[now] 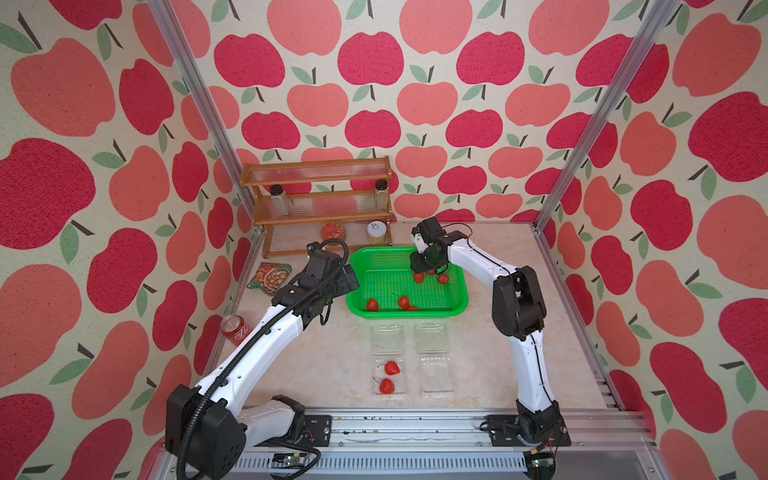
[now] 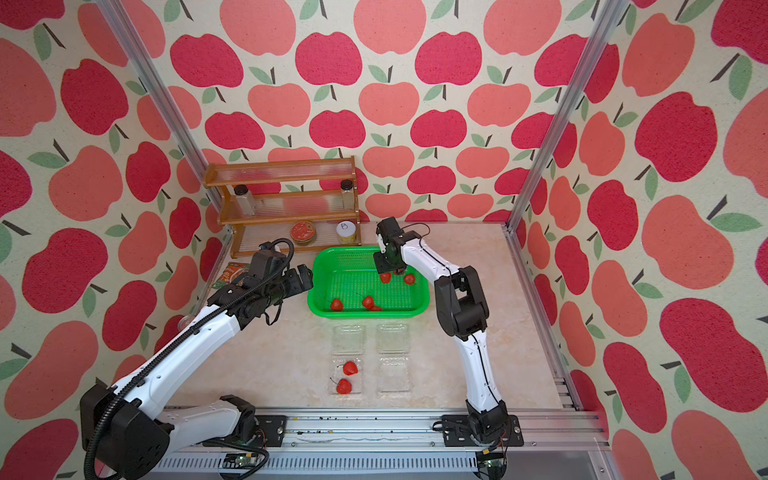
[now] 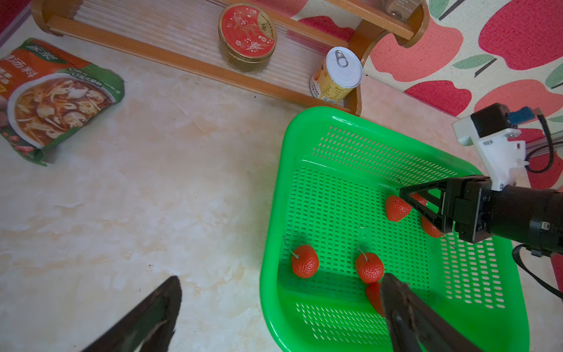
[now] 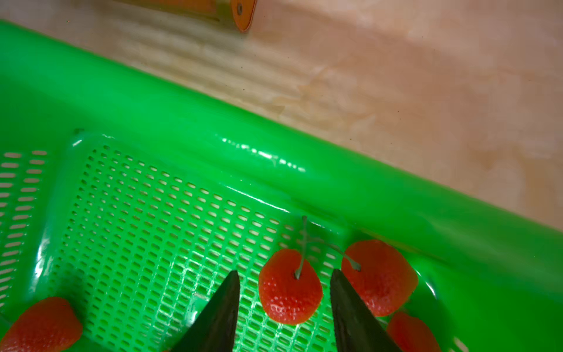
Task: Pack strawberries into containers
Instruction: Pick up the strawberry from the basket.
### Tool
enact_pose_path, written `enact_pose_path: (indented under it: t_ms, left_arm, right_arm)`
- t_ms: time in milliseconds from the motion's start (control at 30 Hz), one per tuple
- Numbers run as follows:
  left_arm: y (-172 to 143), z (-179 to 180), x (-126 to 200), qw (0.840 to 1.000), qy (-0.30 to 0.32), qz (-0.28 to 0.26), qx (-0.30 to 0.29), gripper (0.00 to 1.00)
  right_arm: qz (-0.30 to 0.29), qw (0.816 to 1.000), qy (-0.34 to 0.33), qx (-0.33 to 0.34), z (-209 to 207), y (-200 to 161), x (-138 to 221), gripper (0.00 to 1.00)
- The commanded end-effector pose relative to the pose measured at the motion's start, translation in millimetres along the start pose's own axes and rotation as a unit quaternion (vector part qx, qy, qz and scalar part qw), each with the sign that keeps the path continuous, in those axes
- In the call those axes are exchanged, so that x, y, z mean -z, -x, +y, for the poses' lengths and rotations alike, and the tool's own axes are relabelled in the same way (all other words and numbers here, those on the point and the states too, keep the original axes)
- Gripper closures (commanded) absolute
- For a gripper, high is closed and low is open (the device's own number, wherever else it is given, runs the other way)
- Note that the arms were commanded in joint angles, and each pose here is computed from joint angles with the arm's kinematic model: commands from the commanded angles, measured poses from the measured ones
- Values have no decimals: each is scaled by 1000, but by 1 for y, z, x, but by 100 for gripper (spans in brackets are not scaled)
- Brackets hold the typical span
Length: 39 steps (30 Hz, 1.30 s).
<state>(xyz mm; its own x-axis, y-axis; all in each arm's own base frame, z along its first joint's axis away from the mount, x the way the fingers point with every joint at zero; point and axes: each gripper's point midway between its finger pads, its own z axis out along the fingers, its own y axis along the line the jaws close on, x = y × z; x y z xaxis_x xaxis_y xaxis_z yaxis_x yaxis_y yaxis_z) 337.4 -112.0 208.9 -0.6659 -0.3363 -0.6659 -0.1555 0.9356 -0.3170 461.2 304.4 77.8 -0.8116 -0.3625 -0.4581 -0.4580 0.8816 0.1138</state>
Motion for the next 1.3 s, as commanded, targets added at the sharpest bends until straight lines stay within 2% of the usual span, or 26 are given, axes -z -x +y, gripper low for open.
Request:
enact_pose_path:
  t_ms: [0, 300, 667, 933, 1067, 1267]
  left_arm:
    - [5, -4, -1, 1000, -10, 1, -8, 0]
    - [6, -4, -5, 1000, -13, 4, -7, 0]
    - [6, -1, -3, 1000, -11, 7, -11, 0]
    - [6, 1, -2, 1000, -11, 7, -9, 0]
    - [5, 1, -1, 1000, -11, 7, -6, 0]
    - [6, 1, 0, 1000, -12, 6, -4, 0]
  right_arm:
    - [6, 1000, 3, -5, 0, 2, -7, 53]
    - [11, 1000, -7, -13, -4, 1, -18, 62]
    - [21, 999, -18, -23, -9, -5, -27, 66]
    - [6, 999, -14, -31, -8, -2, -25, 86]
    - [-8, 999, -15, -29, -7, 2, -17, 99]
    - [-46, 999, -17, -23, -7, 11, 8, 100]
